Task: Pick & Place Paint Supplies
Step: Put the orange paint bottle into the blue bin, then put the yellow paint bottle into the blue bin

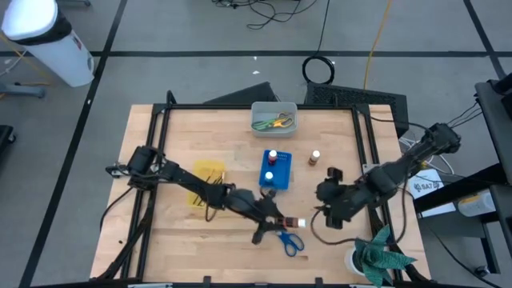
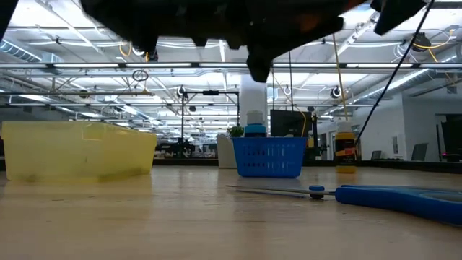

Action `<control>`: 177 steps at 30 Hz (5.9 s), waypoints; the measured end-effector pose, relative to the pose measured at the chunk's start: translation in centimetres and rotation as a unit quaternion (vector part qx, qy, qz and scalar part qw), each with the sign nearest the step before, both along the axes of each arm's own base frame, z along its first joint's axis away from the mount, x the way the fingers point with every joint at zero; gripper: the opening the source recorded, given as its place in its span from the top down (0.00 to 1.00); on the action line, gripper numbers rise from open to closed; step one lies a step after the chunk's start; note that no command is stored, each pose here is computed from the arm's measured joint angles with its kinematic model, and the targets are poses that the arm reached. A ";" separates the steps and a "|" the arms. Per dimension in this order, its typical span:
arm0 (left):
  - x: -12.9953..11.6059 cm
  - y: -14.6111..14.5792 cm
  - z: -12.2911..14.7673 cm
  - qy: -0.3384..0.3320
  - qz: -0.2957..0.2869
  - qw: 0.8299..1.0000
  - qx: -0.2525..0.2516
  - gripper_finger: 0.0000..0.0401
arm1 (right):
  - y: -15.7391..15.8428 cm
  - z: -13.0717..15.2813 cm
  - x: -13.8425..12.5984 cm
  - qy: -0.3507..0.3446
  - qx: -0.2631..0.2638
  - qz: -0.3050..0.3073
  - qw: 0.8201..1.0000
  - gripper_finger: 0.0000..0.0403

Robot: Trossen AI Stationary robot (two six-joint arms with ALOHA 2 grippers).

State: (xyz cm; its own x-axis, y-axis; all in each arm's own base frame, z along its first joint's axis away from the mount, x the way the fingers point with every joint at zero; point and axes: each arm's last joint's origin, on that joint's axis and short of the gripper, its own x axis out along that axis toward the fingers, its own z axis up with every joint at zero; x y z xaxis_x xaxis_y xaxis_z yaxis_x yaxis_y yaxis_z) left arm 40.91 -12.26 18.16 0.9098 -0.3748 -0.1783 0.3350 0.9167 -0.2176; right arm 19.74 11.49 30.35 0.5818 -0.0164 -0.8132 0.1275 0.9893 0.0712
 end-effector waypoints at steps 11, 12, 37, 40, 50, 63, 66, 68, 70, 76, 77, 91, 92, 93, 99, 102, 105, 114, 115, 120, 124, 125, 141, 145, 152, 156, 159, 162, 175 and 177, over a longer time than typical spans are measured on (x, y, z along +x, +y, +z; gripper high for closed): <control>-2.1 3.0 -0.7 -0.130 0.016 0.990 -0.048 0.69 | 0.1 -1.8 1.5 -0.327 0.056 0.057 0.942 0.48; -2.1 3.0 -0.6 -0.131 0.016 0.990 -0.048 0.69 | -0.1 -1.9 1.7 -0.331 0.057 0.059 0.940 0.48; -2.0 3.1 -1.0 -0.107 0.035 0.992 -0.054 0.69 | -0.5 -2.9 2.3 -0.300 0.042 0.075 0.950 0.74; -1.9 3.6 -0.7 -0.094 0.037 0.992 -0.070 0.68 | -1.0 -1.9 2.3 -0.273 0.037 0.068 0.959 0.74; -3.3 6.9 1.7 0.067 0.026 0.989 -0.127 0.07 | -3.2 3.7 2.2 -0.224 0.002 0.035 0.974 0.74; -6.8 8.6 7.8 0.041 0.048 0.997 -0.052 0.16 | -10.7 1.4 6.6 -0.034 -0.045 -0.044 0.997 0.74; -7.5 8.6 8.9 0.027 0.043 0.998 -0.038 0.17 | -12.5 -0.2 8.0 0.002 -0.037 -0.050 0.998 0.74; -7.8 8.7 9.2 0.023 0.043 0.998 -0.032 0.18 | -13.5 -1.2 8.6 0.022 -0.034 -0.050 0.998 0.74; -8.0 8.6 9.4 0.023 0.041 0.999 -0.027 0.19 | -14.2 -2.3 9.3 0.043 -0.039 -0.053 0.997 0.74; -8.2 8.7 9.4 0.034 0.041 0.998 -0.023 0.17 | -16.1 -4.5 10.6 0.075 -0.024 -0.053 0.995 0.74; -8.2 8.7 9.3 0.038 0.042 0.998 -0.022 0.16 | -16.2 -4.7 10.7 0.080 -0.024 -0.054 0.995 0.74; -8.3 9.0 9.1 0.048 0.048 0.997 -0.025 0.20 | -17.1 -8.5 12.5 0.135 -0.016 -0.039 0.990 0.74; -8.3 9.0 9.1 0.048 0.048 0.997 -0.025 0.19 | -17.1 -8.6 12.5 0.136 -0.016 -0.039 0.990 0.74; -8.3 9.0 9.1 0.048 0.048 0.997 -0.024 0.19 | -17.1 -8.7 12.6 0.137 -0.016 -0.039 0.990 0.74; -8.2 9.0 9.1 0.048 0.048 0.997 -0.024 0.17 | -17.2 -8.5 12.6 0.128 -0.018 -0.040 0.991 0.59; -8.2 9.0 9.1 0.049 0.048 0.997 -0.024 0.18 | -17.2 -8.3 12.6 0.120 -0.020 -0.040 0.992 0.52; -8.2 9.0 9.1 0.049 0.048 0.997 -0.024 0.20 | -17.1 -7.8 12.2 0.119 -0.021 -0.039 0.992 0.48; -8.3 9.0 8.9 0.059 0.048 0.997 -0.022 0.21 | -16.7 -3.7 8.8 0.115 -0.056 -0.062 0.990 0.49; -8.3 9.0 8.9 0.059 0.048 0.997 -0.022 0.20 | -16.7 -3.3 8.2 0.122 -0.072 -0.071 0.987 0.49; -8.3 9.0 8.9 0.059 0.049 0.997 -0.024 0.18 | -17.3 -1.6 5.2 0.147 -0.101 -0.141 0.974 0.50; -8.3 9.0 8.9 0.059 0.048 0.997 -0.024 0.19 | -18.2 -1.6 3.7 0.149 -0.075 -0.186 0.968 0.50; -8.3 9.0 8.9 0.059 0.048 0.997 -0.025 0.19 | -18.4 -1.9 3.5 0.153 -0.061 -0.187 0.969 0.50; -8.4 8.4 8.9 0.058 0.044 0.997 -0.019 0.18 | -20.2 -6.3 2.2 0.173 -0.009 -0.180 0.968 0.44; -8.3 8.4 8.9 0.057 0.055 0.997 -0.016 0.18 | -19.9 -7.0 2.1 0.174 0.020 -0.166 0.971 0.45; -8.3 8.5 8.9 0.057 0.062 0.996 -0.015 0.22 | -19.9 -7.2 2.1 0.172 0.021 -0.165 0.971 0.45; -8.3 8.5 8.9 0.057 0.062 0.996 -0.015 0.22 | -19.9 -7.2 2.1 0.171 0.021 -0.165 0.971 0.49; -8.3 8.5 8.9 0.057 0.062 0.996 -0.015 0.20 | -19.9 -7.2 2.1 0.171 0.021 -0.165 0.971 0.56; -8.3 8.5 8.9 0.057 0.062 0.996 -0.015 0.18 | -19.9 -7.2 2.1 0.171 0.021 -0.165 0.971 0.63; -8.3 8.5 8.9 0.057 0.062 0.996 -0.015 0.20 | -19.5 -6.4 2.7 0.150 0.040 -0.144 0.977 0.75; -8.3 8.5 8.9 0.057 0.062 0.996 -0.014 0.21 | -19.0 -5.5 3.1 0.141 0.037 -0.133 0.980 0.75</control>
State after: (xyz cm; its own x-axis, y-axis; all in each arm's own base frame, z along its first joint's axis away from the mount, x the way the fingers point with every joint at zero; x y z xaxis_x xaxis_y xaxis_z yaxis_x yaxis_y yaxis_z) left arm 32.59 -3.79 27.03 0.9238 -0.2669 -0.2743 0.1907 0.9424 -0.2748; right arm 22.86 -7.55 24.88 0.3168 -0.0728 -0.9457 0.4050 0.9120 0.0655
